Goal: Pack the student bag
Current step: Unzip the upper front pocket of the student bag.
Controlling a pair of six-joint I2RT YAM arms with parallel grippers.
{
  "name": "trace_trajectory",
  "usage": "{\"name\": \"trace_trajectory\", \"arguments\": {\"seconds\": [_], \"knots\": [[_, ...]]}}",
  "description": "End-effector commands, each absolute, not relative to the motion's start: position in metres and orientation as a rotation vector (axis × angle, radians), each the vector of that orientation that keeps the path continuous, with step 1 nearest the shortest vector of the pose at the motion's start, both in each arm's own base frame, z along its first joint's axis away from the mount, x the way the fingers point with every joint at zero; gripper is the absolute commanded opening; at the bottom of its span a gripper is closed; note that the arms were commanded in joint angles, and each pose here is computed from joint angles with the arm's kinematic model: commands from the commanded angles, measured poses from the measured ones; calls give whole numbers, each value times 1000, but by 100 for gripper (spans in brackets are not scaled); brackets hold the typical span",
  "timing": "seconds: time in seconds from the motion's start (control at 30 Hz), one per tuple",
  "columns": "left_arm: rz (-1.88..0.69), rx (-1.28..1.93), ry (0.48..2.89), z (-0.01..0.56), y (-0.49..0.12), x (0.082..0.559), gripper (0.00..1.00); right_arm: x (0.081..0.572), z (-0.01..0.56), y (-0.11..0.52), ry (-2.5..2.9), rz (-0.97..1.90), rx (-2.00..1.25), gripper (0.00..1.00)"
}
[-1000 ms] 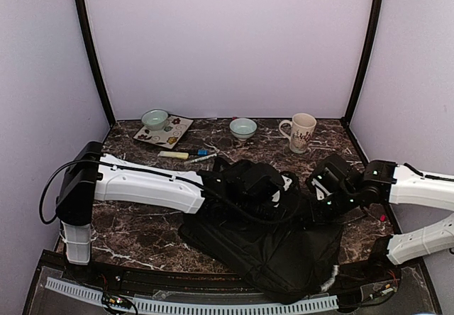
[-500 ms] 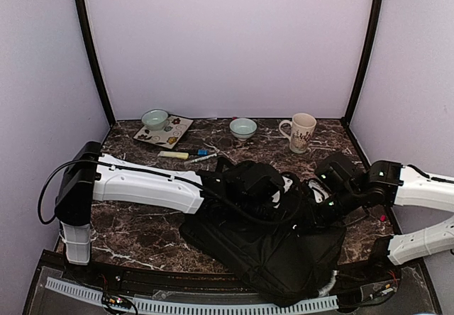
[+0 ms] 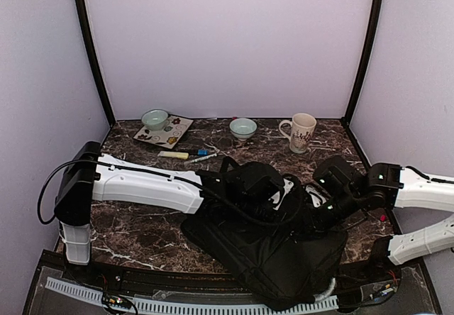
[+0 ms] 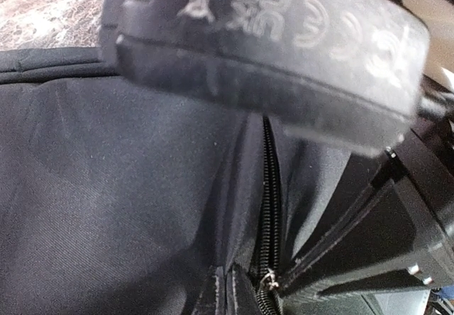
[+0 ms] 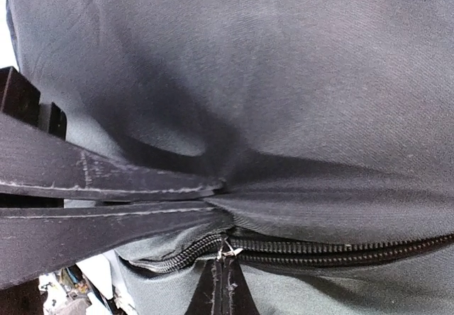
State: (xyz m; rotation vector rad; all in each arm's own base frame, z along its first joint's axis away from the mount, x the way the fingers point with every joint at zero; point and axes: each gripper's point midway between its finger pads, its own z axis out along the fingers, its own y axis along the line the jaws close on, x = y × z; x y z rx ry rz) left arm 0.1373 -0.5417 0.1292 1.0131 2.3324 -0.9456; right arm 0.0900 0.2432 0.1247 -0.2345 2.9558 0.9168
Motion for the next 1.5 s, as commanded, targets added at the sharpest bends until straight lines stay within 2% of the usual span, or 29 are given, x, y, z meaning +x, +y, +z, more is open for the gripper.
{"name": "trace_trajectory", "arguments": {"seconds": [0.0, 0.37, 0.6, 0.8, 1.0, 1.03, 1.13, 1.2, 1.27, 1.47], "knots": [[-1066, 980, 2197, 176, -557, 140, 0, 68, 200, 304, 2728, 1427, -506, 0], [-1022, 981, 2207, 173, -551, 143, 0, 50, 239, 325, 2599, 1594, -680, 0], [-985, 989, 2219, 166, -546, 145, 0, 49, 273, 335, 2489, 1748, -662, 0], [-999, 987, 2206, 169, -548, 145, 0, 39, 277, 351, 2456, 1883, -674, 0], [-993, 1001, 2185, 172, -548, 148, 0, 26, 322, 355, 2231, 2063, -775, 0], [-988, 1012, 2180, 171, -548, 148, 0, 24, 324, 353, 2226, 2063, -785, 3], [-975, 1037, 2156, 173, -544, 149, 0, 26, 309, 345, 2304, 1943, -812, 38], [-973, 1042, 2144, 174, -539, 150, 0, 34, 292, 336, 2400, 1805, -790, 52], [-984, 1035, 2130, 177, -535, 151, 0, 38, 287, 324, 2436, 1744, -759, 59], [-982, 1010, 2132, 177, -528, 157, 0, 60, 291, 280, 2416, 1599, -569, 64]]}}
